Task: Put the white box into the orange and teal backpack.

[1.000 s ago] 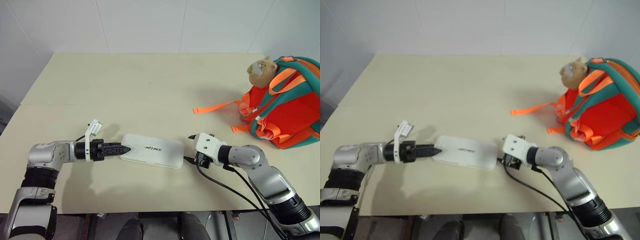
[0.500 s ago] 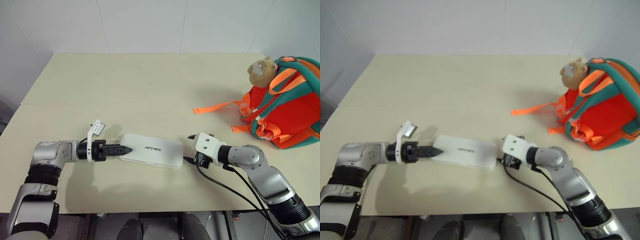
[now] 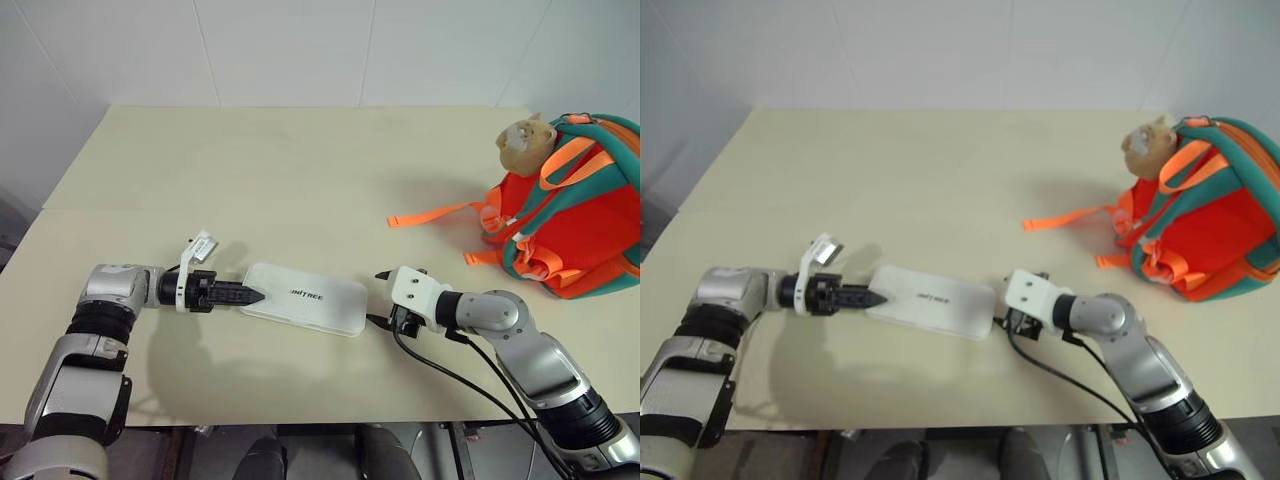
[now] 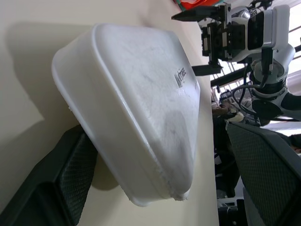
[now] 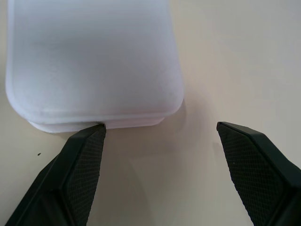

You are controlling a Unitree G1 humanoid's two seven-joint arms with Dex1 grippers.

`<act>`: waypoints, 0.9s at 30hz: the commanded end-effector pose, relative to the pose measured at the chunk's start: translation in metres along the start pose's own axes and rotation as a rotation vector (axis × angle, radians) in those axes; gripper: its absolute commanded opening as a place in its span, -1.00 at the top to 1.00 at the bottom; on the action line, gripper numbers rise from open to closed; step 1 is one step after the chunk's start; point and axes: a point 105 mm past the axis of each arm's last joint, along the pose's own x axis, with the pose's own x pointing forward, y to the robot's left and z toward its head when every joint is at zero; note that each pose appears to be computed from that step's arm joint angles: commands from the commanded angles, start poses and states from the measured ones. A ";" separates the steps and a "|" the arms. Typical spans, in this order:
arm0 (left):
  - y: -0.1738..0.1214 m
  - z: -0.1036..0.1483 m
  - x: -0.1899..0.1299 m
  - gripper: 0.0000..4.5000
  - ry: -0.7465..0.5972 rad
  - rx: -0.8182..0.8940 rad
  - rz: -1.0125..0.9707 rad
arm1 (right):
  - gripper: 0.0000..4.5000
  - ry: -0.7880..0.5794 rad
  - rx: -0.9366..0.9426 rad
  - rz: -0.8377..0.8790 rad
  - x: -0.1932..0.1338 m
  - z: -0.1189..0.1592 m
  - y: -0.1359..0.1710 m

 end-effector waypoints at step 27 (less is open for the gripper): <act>0.000 0.019 0.009 0.29 -0.011 0.019 -0.020 | -1.00 -0.039 -0.022 -0.017 -0.004 0.010 -0.002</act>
